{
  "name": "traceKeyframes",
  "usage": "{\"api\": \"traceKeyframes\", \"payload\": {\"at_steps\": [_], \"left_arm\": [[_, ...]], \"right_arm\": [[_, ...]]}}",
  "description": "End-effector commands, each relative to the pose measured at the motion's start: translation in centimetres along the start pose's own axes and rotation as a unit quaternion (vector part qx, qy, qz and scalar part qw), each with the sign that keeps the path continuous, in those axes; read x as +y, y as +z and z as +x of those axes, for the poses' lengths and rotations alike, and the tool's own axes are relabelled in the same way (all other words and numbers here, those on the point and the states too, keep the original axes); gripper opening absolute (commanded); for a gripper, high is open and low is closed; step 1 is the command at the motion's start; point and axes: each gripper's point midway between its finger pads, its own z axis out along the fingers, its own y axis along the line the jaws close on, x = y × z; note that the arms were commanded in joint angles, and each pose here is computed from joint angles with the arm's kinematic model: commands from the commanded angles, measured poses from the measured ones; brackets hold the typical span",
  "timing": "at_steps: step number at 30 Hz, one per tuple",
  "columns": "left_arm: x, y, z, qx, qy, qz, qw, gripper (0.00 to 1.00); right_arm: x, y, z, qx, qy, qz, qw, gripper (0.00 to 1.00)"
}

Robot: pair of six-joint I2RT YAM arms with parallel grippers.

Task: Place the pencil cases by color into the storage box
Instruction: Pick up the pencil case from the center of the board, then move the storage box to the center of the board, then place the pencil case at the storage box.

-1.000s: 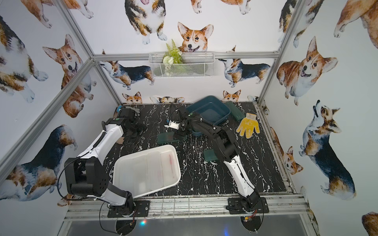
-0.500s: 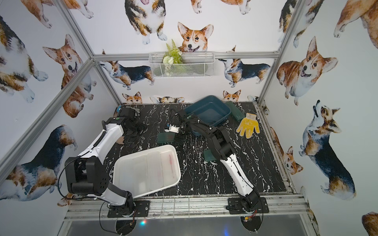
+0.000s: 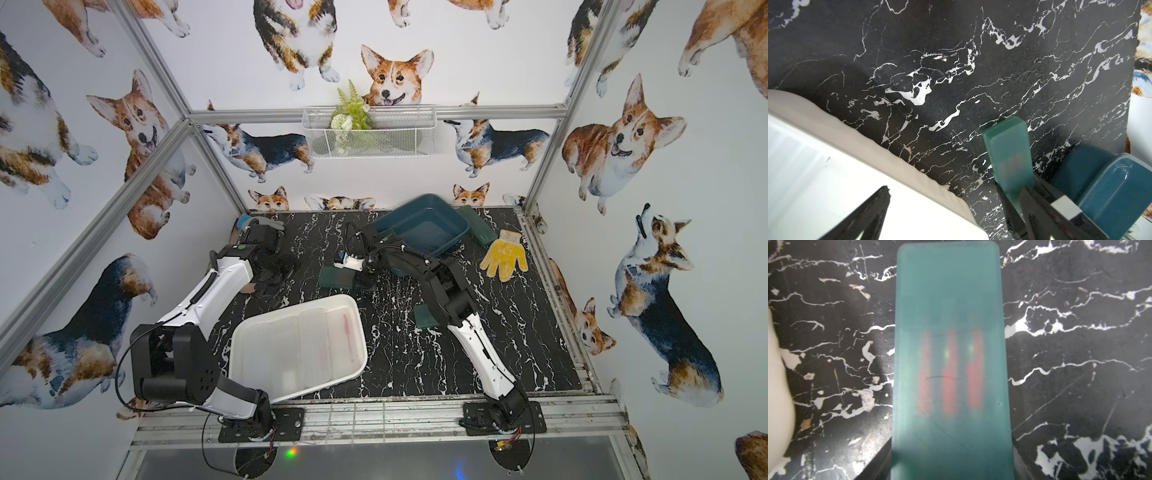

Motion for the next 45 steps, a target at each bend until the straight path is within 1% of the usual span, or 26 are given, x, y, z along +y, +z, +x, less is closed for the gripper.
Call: {"api": "traceKeyframes", "payload": {"at_steps": [1,7,14,20,23,28,31,34,39,42,43,44,45], "left_arm": [[0.6,-0.5,0.3,-0.001,-0.026,0.0,1.0,1.0],[2.1,-0.7,0.9,0.002,-0.053,-0.007,0.999,1.0],[3.5,-0.3,1.0,-0.007,-0.071,-0.016,0.997,1.0],[4.1,0.9,1.0,-0.008,-0.08,-0.027,0.996,1.0],[4.2,1.7,0.7,-0.014,-0.072,-0.032,0.997,1.0],[3.4,3.1,0.4,-0.013,-0.068,-0.026,0.997,1.0],[2.4,3.5,-0.3,-0.022,-0.051,-0.025,0.998,1.0],[1.3,3.7,-1.1,-0.033,-0.037,-0.018,0.999,1.0],[-0.7,4.4,-2.1,-0.043,-0.016,-0.008,0.999,1.0],[-1.5,4.5,-2.5,-0.046,-0.006,-0.006,0.999,1.0],[-1.8,4.3,-2.6,-0.048,-0.004,-0.003,0.999,1.0],[-1.7,5.0,-2.6,-0.044,-0.004,-0.013,0.999,1.0],[-1.8,4.9,-2.5,-0.043,-0.003,-0.012,0.999,1.0]], "right_arm": [[-0.8,-2.4,-1.9,-0.016,0.011,0.034,0.999,0.45],[-3.4,-6.3,-4.5,-0.037,0.015,0.104,0.994,0.44],[-6.6,-10.5,-6.0,-0.07,0.046,0.17,0.982,0.43],[-8.7,-15.7,-7.2,-0.102,0.078,0.215,0.968,0.44],[-9.2,-18.4,-7.1,-0.114,0.095,0.23,0.962,0.43],[-10.5,-22.2,-4.5,-0.119,0.14,0.25,0.951,0.43],[-11.8,-24.3,-1.8,-0.122,0.191,0.256,0.94,0.44],[-12.7,-25.4,1.7,-0.111,0.243,0.256,0.929,0.43],[-12.6,-24.9,7.4,-0.049,0.277,0.253,0.926,0.43],[-12.7,-24.5,9.7,-0.026,0.297,0.245,0.923,0.43],[-12.7,-24.3,10.1,-0.021,0.3,0.241,0.923,0.43],[-12.6,-24.1,10.7,-0.015,0.306,0.236,0.922,0.44],[-12.6,-23.9,11.0,-0.01,0.31,0.231,0.922,0.43]]}}
